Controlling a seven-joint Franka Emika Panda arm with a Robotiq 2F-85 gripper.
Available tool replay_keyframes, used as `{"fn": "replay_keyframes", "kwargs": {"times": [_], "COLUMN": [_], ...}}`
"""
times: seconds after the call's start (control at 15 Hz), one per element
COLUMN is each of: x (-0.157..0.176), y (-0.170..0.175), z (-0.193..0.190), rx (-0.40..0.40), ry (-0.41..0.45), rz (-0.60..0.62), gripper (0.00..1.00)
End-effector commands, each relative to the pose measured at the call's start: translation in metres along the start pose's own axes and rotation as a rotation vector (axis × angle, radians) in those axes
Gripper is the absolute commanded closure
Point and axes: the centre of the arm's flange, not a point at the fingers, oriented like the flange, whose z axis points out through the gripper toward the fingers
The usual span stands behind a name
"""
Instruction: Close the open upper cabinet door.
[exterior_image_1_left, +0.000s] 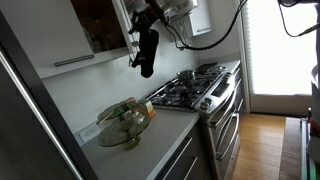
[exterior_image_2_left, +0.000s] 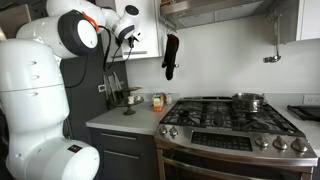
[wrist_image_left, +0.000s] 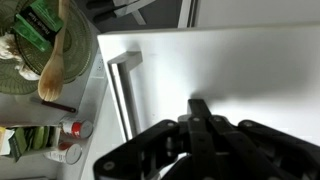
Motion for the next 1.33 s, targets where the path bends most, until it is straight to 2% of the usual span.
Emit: {"fn": "replay_keyframes", "kwargs": {"times": [0.0, 0.33, 0.6, 0.87, 0.93, 1.0, 1.27], "x": [0.0, -0.009, -0.017, -0.027, -0.026, -0.024, -0.023], "y": [-0.015, -0.022, -0.037, -0.027, -0.022, -0.017, 0.0], "z": [0.052, 0.09, 0.082, 0.046, 0.037, 0.024, -0.028], "rx": [0.01, 0.049, 0.098, -0.131, -0.181, -0.231, -0.421], "ry": [0.004, -0.001, -0.002, 0.009, 0.021, 0.03, 0.025], "rz": [0.016, 0.006, -0.036, -0.114, -0.138, -0.154, -0.254], "gripper": [1.0, 1.0, 1.0, 1.0, 0.74, 0.73, 0.44]}}
